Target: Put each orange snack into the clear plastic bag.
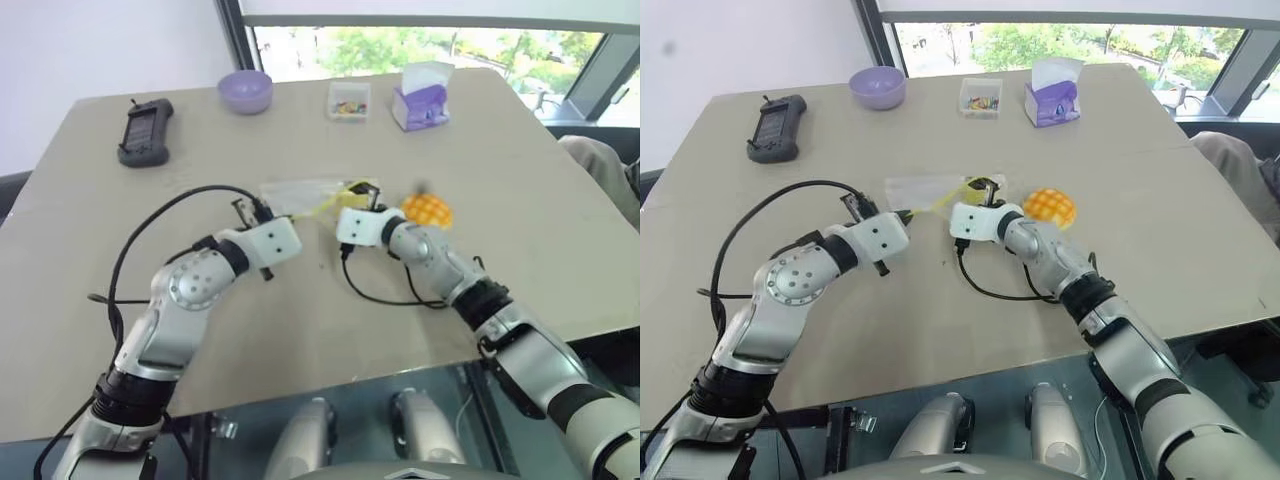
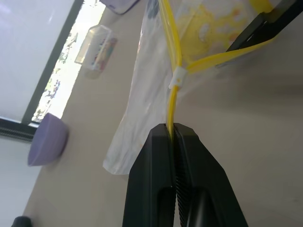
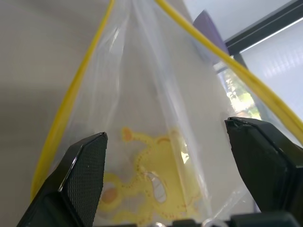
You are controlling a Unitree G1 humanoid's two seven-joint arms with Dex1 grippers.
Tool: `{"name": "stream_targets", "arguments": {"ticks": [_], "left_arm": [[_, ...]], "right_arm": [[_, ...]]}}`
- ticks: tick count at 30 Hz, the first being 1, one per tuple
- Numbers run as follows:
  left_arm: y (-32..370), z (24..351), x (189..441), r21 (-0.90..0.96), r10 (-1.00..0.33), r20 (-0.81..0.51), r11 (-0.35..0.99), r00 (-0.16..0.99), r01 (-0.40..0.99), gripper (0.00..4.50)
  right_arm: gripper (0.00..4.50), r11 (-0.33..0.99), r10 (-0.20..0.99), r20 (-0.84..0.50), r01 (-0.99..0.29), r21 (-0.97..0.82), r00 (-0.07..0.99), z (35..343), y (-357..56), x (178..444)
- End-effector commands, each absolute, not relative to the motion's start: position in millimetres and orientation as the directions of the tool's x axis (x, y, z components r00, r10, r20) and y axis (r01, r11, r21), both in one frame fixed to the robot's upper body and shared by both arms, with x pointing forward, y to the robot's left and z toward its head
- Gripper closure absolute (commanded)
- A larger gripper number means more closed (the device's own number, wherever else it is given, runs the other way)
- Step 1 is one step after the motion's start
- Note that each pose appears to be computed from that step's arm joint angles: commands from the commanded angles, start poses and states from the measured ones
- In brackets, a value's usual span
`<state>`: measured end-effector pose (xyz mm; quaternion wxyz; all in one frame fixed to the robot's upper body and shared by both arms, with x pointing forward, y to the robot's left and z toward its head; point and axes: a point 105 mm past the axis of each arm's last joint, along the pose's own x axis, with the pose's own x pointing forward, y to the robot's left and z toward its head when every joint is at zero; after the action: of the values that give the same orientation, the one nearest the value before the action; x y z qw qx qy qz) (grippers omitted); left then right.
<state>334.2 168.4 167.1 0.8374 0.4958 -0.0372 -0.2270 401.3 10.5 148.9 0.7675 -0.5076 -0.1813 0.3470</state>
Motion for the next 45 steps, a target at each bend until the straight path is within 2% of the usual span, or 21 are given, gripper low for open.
{"name": "stream_targets", "arguments": {"ticks": [1,5,10,14,19,27,28,30,31,32,33,36,38,41,45], "left_arm": [[183.0,182.7,340.9,0.855,-0.352,-0.109,0.443,0.93,0.268,4.5],[185.6,182.7,343.4,0.852,-0.338,-0.11,0.452,0.935,0.263,4.5],[186.9,181.0,344.9,0.844,-0.328,-0.112,0.467,0.938,0.264,4.5],[187.4,180.3,345.3,0.842,-0.325,-0.114,0.471,0.939,0.265,4.5],[187.6,179.2,346.5,0.839,-0.327,-0.116,0.473,0.938,0.269,4.5],[185.6,179.7,348.4,0.838,-0.336,-0.117,0.472,0.935,0.274,4.5],[185.3,179.7,348.3,0.837,-0.337,-0.117,0.473,0.934,0.275,4.5],[184.7,179.7,348.1,0.836,-0.339,-0.117,0.474,0.933,0.277,4.5],[184.6,179.8,348.0,0.835,-0.34,-0.117,0.475,0.933,0.277,4.5],[184.5,179.8,347.9,0.834,-0.34,-0.116,0.477,0.933,0.278,4.5],[184.2,179.8,347.8,0.833,-0.34,-0.116,0.478,0.933,0.278,4.5],[183.4,180.3,347.7,0.83,-0.342,-0.113,0.484,0.933,0.278,4.5],[182.9,180.6,347.8,0.829,-0.344,-0.113,0.485,0.932,0.279,4.5],[182.2,180.5,348.4,0.829,-0.345,-0.115,0.483,0.931,0.282,4.5],[180.8,180.9,349.1,0.828,-0.348,-0.117,0.483,0.93,0.285,4.5]], "right_arm": [[0.1,0.27,0.754,-0.026,-0.346,-0.899,0.657,176.4,0.6,400.4],[0.1,0.327,0.751,-0.038,-0.422,-0.845,0.659,182.9,-18.5,399.4],[0.1,0.53,0.687,0.0,-0.501,-0.684,0.727,187.0,-50.8,397.1],[0.1,0.646,0.599,-0.053,-0.521,-0.558,0.799,170.8,-82.9,394.4],[0.1,0.773,0.479,-0.125,-0.485,-0.409,0.869,147.4,-110.3,395.3],[0.1,0.835,0.39,-0.264,-0.46,-0.302,0.882,108.4,-126.4,395.9],[0.51,0.835,0.384,-0.276,-0.459,-0.303,0.881,104.0,-127.8,395.9],[0.93,0.835,0.381,-0.287,-0.46,-0.301,0.879,99.3,-128.8,395.9],[1.51,0.835,0.382,-0.286,-0.461,-0.301,0.879,99.0,-128.6,396.0],[1.75,0.834,0.382,-0.281,-0.459,-0.305,0.88,100.4,-128.5,396.5],[2.41,0.833,0.383,-0.272,-0.457,-0.312,0.883,102.8,-128.4,397.1],[3.51,0.798,0.43,-0.186,-0.468,-0.381,0.884,122.8,-121.8,397.4],[3.51,0.744,0.495,-0.118,-0.49,-0.454,0.861,139.1,-111.9,393.8],[3.51,0.672,0.664,-0.023,-0.61,-0.419,0.747,166.5,-81.4,373.8],[3.51,0.596,0.772,0.022,-0.712,-0.372,0.635,183.1,-53.7,353.4]]}}
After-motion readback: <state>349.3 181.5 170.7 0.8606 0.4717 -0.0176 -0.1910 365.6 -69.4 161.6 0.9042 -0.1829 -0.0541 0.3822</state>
